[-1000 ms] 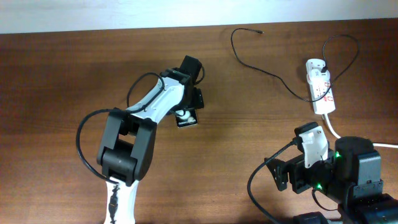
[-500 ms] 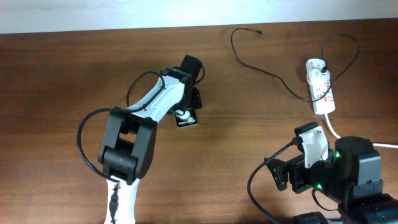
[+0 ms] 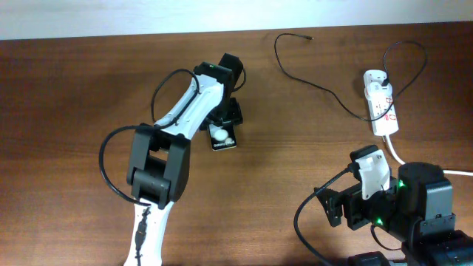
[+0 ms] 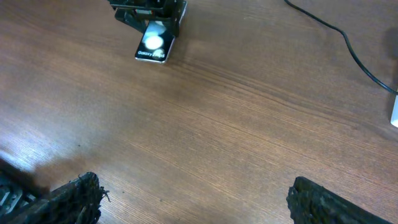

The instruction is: Plug charger to phone and switch on socket

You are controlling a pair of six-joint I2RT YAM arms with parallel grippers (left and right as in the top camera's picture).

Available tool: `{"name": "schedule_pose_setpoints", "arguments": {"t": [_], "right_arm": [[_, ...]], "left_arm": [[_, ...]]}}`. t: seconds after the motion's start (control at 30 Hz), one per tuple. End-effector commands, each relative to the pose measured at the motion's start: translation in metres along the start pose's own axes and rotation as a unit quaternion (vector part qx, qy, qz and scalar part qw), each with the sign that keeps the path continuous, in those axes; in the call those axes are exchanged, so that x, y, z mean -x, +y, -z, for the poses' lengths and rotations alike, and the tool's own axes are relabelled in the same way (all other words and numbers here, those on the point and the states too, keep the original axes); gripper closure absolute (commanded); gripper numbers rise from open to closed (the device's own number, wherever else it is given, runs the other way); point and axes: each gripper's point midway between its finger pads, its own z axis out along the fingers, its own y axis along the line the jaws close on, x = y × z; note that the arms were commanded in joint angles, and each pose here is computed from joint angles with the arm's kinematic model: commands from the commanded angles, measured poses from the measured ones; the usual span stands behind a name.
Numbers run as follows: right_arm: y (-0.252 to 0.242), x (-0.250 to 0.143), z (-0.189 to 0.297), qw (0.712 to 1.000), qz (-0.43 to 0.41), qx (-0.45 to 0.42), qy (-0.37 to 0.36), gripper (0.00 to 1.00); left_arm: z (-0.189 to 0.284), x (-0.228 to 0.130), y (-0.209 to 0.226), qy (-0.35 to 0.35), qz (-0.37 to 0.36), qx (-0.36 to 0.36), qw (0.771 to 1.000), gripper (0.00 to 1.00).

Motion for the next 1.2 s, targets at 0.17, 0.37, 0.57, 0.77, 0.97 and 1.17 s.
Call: {"name": "schedule_pose_setpoints", "arguments": {"t": [0.17,0.37,0.57,0.77,0.97,1.17], "right_arm": [[0.0,0.001,-0.001,1.0,0.001,0.0,-0.004,0.02],[0.052,0.0,-0.002,0.986,-0.012,0.165,0.011,0.01],[0.017,-0.045,-0.112,0.953,-0.174,0.147,0.202,0.01],[-0.01,-0.05,-0.153,0.942,-0.23,0.086,0.228,0.01],[-0.017,-0.047,-0.157,0.944,-0.239,0.065,0.218,0.01],[-0.018,-0.044,-0.158,0.941,-0.257,0.062,0.212,0.01]], "left_arm": [[0.02,-0.01,-0.029,0.039,0.022,-0.076,0.996,0.7],[0.038,-0.02,-0.048,0.093,0.049,-0.149,0.983,0.73],[0.048,-0.032,-0.063,0.14,0.069,-0.202,0.967,0.77],[0.06,-0.04,-0.064,0.193,0.094,-0.244,0.946,0.79],[0.067,-0.038,-0.056,0.217,0.116,-0.262,0.933,0.79],[0.066,-0.039,-0.055,0.218,0.117,-0.259,0.934,0.79]]}}
